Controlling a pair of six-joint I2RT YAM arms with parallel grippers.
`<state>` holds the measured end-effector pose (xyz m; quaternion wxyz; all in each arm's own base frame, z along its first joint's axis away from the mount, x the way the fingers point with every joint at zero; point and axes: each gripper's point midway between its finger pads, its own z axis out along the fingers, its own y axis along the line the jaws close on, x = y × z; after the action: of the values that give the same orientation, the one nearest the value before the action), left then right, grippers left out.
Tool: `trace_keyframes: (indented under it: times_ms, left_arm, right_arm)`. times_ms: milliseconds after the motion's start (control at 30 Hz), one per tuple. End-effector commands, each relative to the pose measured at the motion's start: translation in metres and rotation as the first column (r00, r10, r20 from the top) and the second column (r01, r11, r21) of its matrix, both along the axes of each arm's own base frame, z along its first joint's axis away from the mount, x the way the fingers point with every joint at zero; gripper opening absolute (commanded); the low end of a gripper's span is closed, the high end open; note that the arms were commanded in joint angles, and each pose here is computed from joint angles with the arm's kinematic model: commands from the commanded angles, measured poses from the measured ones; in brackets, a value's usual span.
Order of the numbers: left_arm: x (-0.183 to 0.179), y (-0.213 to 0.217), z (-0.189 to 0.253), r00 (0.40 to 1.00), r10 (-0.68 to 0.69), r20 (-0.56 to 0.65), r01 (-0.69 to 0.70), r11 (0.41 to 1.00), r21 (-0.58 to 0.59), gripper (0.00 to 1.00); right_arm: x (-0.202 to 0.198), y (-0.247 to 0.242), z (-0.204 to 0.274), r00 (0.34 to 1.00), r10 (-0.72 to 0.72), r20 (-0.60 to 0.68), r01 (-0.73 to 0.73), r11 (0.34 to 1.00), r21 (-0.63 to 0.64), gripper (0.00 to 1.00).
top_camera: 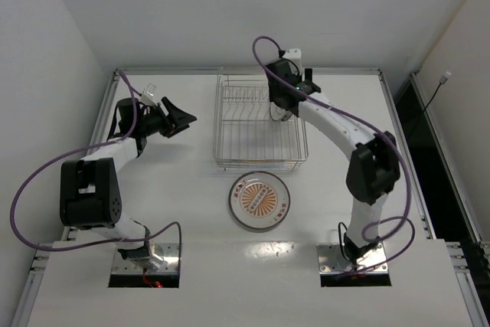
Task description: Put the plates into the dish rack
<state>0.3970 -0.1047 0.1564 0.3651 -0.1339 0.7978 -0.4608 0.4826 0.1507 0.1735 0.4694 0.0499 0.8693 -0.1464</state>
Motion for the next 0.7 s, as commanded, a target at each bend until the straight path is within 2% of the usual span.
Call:
trace_keyframes:
  times_ms: [0,33,67,133,167,200,233,267,300,333,367,433,467,533,567,600,667]
  left_arm:
    - [0.008,0.001,0.016,0.998,-0.018,0.059,0.017,1.0,0.015,0.56]
    - [0.008,0.001,0.016,0.998,-0.018,0.059,0.017,1.0,0.015,0.56]
    - [0.008,0.001,0.016,0.998,-0.018,0.059,0.017,1.0,0.015,0.56]
    - [0.007,-0.001,0.017,0.998,-0.029,0.06,0.029,1.0,0.01,0.56]
    - [0.008,-0.001,0.018,0.997,-0.029,0.069,0.029,1.0,0.011,0.56]
    - [0.007,-0.002,0.021,0.996,-0.038,0.08,0.037,0.999,0.009,0.56]
    - [0.007,-0.002,0.021,0.996,-0.038,0.08,0.037,0.999,0.009,0.56]
    - [0.007,-0.002,0.021,0.996,-0.038,0.08,0.037,0.999,0.009,0.56]
    - [0.006,-0.002,0.017,0.997,-0.038,0.071,0.037,0.999,0.008,0.56]
    - [0.006,-0.002,0.017,0.997,-0.038,0.071,0.037,0.999,0.008,0.56]
    - [0.006,-0.002,0.017,0.997,-0.038,0.071,0.037,0.999,0.008,0.56]
    - [0.006,-0.002,0.017,0.997,-0.038,0.071,0.037,0.999,0.008,0.56]
    - [0.006,-0.002,0.017,0.997,-0.038,0.071,0.037,0.999,0.008,0.56]
    - [0.006,-0.002,0.017,0.997,-0.038,0.071,0.037,0.999,0.008,0.56]
    - [0.006,-0.002,0.017,0.997,-0.038,0.071,0.037,0.999,0.008,0.56]
    - [0.006,-0.002,0.017,0.997,-0.038,0.071,0.037,0.999,0.008,0.56]
    - [0.006,-0.002,0.017,0.997,-0.038,0.071,0.037,0.999,0.008,0.56]
  right_arm:
    - [-0.029,-0.027,0.096,0.992,-0.021,0.126,0.017,0.999,0.033,0.75]
    - [-0.049,-0.032,0.12,0.989,-0.001,0.149,-0.011,0.997,0.08,0.78]
    - [-0.06,-0.04,0.113,0.992,0.022,0.125,-0.035,0.994,0.105,0.78]
    - [-0.089,-0.019,0.112,0.981,0.153,0.121,-0.182,0.941,0.286,0.79]
    - [-0.119,-0.024,0.105,0.973,0.191,0.126,-0.224,0.905,0.362,0.79]
    - [-0.142,-0.002,0.096,0.947,0.302,0.11,-0.317,0.82,0.477,0.79]
    - [-0.163,-0.003,0.056,0.955,0.297,0.029,-0.26,0.781,0.568,0.79]
    - [-0.181,0.001,0.044,0.946,0.324,0.005,-0.255,0.737,0.626,0.79]
    - [-0.205,0.011,0.044,0.923,0.385,0.011,-0.282,0.657,0.699,0.79]
    - [-0.229,0.011,0.003,0.919,0.384,-0.094,-0.183,0.625,0.758,0.79]
    - [-0.246,0.025,-0.002,0.886,0.455,-0.088,-0.19,0.53,0.827,0.78]
    - [-0.281,0.027,-0.043,0.863,0.48,-0.158,-0.084,0.445,0.891,0.78]
    - [-0.29,0.036,-0.043,0.856,0.496,-0.149,-0.039,0.347,0.937,0.76]
    - [-0.312,0.035,-0.075,0.847,0.484,-0.222,0.076,0.302,0.95,0.76]
    - [-0.313,0.038,-0.07,0.858,0.475,-0.196,0.077,0.258,0.963,0.75]
    - [-0.313,0.035,-0.072,0.865,0.459,-0.202,0.092,0.25,0.964,0.75]
    - [-0.312,0.027,-0.08,0.877,0.402,-0.263,0.149,0.294,0.944,0.75]
